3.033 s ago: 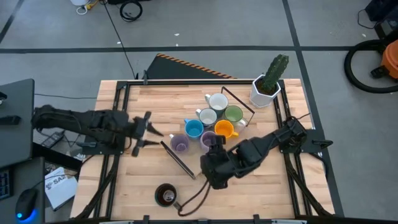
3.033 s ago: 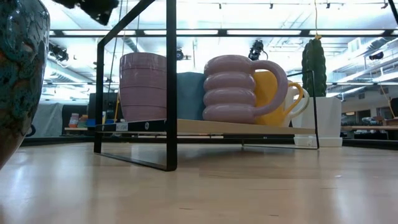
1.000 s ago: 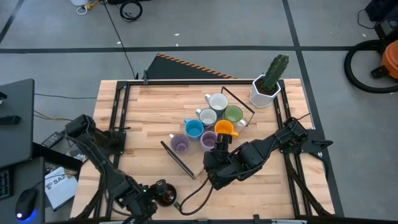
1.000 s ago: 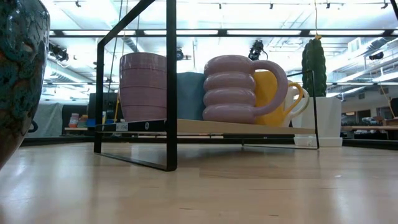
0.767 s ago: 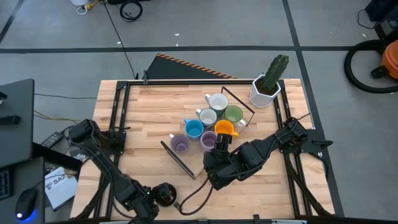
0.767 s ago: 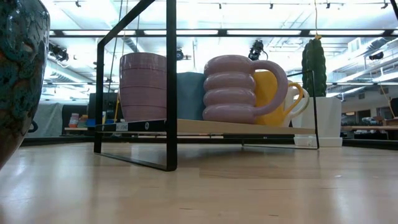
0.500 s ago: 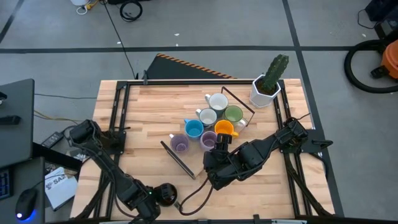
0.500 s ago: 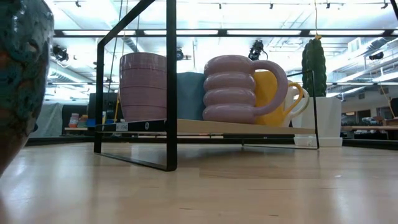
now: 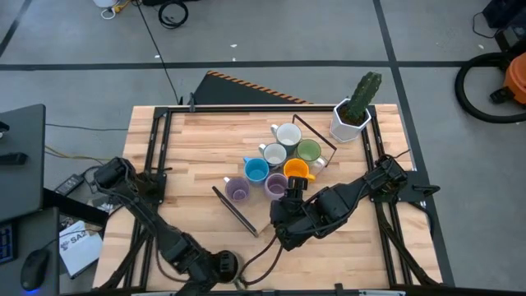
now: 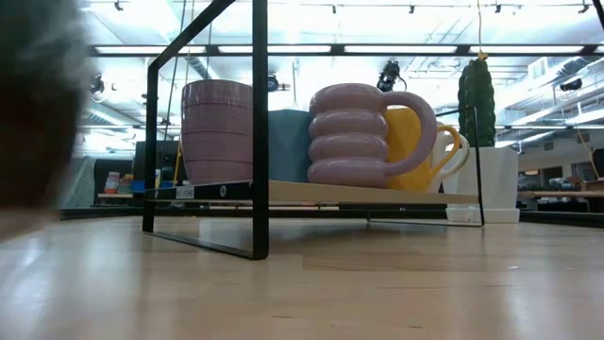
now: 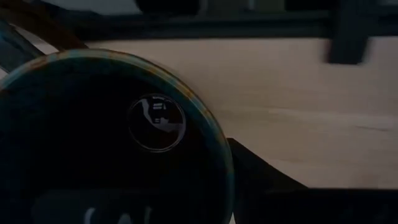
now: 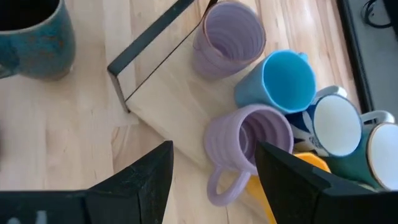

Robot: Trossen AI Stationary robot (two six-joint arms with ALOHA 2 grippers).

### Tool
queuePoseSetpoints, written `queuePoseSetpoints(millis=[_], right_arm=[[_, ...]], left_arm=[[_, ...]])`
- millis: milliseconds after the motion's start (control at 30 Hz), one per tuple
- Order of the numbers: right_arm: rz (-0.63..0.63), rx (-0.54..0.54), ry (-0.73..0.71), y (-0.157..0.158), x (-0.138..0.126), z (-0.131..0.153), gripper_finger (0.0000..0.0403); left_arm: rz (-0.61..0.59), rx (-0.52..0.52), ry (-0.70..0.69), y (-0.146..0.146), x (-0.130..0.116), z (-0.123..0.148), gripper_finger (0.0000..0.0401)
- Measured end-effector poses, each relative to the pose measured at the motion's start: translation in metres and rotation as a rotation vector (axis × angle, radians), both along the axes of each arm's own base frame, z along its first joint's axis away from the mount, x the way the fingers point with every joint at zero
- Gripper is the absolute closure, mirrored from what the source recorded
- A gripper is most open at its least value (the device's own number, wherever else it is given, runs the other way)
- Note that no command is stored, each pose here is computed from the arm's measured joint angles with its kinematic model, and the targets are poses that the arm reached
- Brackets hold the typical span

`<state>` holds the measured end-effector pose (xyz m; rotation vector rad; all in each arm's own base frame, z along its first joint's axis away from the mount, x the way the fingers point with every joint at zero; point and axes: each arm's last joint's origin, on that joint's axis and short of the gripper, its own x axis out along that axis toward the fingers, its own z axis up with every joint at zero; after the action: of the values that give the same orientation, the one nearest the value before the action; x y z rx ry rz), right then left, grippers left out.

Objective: Place coffee mugs
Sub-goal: Put the dark green mug on the shelf aligned with the violet mugs

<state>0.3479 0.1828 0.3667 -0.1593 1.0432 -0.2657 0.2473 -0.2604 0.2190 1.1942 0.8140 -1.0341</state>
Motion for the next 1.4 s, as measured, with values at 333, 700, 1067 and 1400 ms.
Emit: queuePoseSetpoints(millis=[333, 700, 1067, 1400], right_arm=[[-0.023, 0.027, -0.011, -0.001, -0.024, 0.019, 0.0172], [-0.033, 0.039, -0.086, 0.008, -0.045, 0.034, 0.0172], [-0.036, -0.014, -0.172, 0.011, -0.059, 0.047, 0.0181], [-0.033, -0.006, -0.183, 0.011, -0.063, 0.05, 0.0195]], left_arm=[[-0.056, -0.155, -0.108, 0.02, 0.047, 0.033, 0.0357], [-0.148, -0.156, -0.216, 0.013, 0.089, 0.061, 0.0357], [0.047, -0.161, -0.169, 0.084, 0.119, 0.118, 0.0357], [0.199, -0.073, -0.08, 0.148, 0.131, 0.118, 0.0357]])
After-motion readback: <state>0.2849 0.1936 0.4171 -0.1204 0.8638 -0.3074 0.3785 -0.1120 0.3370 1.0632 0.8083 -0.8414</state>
